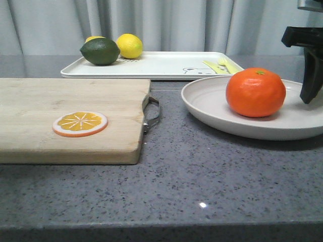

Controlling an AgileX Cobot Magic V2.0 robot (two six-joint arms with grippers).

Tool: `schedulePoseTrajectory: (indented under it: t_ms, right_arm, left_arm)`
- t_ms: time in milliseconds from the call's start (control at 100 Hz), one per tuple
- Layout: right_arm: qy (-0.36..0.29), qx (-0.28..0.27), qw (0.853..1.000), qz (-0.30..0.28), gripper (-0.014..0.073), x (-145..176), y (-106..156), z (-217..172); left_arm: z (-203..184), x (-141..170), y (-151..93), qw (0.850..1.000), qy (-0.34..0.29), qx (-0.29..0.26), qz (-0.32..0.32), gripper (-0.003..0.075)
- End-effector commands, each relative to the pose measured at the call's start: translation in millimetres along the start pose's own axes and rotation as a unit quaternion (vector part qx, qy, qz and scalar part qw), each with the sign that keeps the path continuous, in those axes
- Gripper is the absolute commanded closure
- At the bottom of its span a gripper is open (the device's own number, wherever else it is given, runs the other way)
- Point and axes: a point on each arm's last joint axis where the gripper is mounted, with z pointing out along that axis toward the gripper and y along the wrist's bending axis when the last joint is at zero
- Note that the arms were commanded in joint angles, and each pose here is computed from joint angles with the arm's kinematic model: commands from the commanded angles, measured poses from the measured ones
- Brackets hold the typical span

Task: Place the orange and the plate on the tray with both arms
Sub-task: 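Move the right gripper to the plate rim and grip it, then lift the plate with the right gripper and carry it over the tray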

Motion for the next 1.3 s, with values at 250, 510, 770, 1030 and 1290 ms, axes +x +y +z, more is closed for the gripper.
schedulePoseTrajectory:
  t_ms: [250,510,770,1030,1290]
  right_arm:
    - [-0.032,-0.010,0.999,-0.007,0.0520,-7.9,4.2,-13.2]
    - [-0.032,-0.010,0.999,-0.006,0.0656,-7.9,3.8,-13.2]
    - [-0.048,-0.032,0.998,-0.002,0.0656,-17.8,8.1,-31.1]
    - [-0.098,-0.121,0.988,-0.007,0.0656,-51.3,23.5,-55.0]
    - [-0.116,-0.139,0.983,-0.019,0.0656,-104.4,36.6,-51.2]
  left_arm:
    - [-6.9,-16.5,-2.7,0.998,-0.063,0.005,-0.007,0.0739]
    - [-6.9,-16.5,-2.7,0.998,-0.063,0.005,-0.007,0.0739]
    - [-6.4,-16.5,-2.6,0.998,-0.063,0.004,-0.007,0.0739]
    - [-6.4,-16.6,-2.7,0.998,-0.063,0.005,-0.009,0.0739]
    - [-6.5,-16.7,-2.7,0.998,-0.064,0.005,-0.009,0.0739]
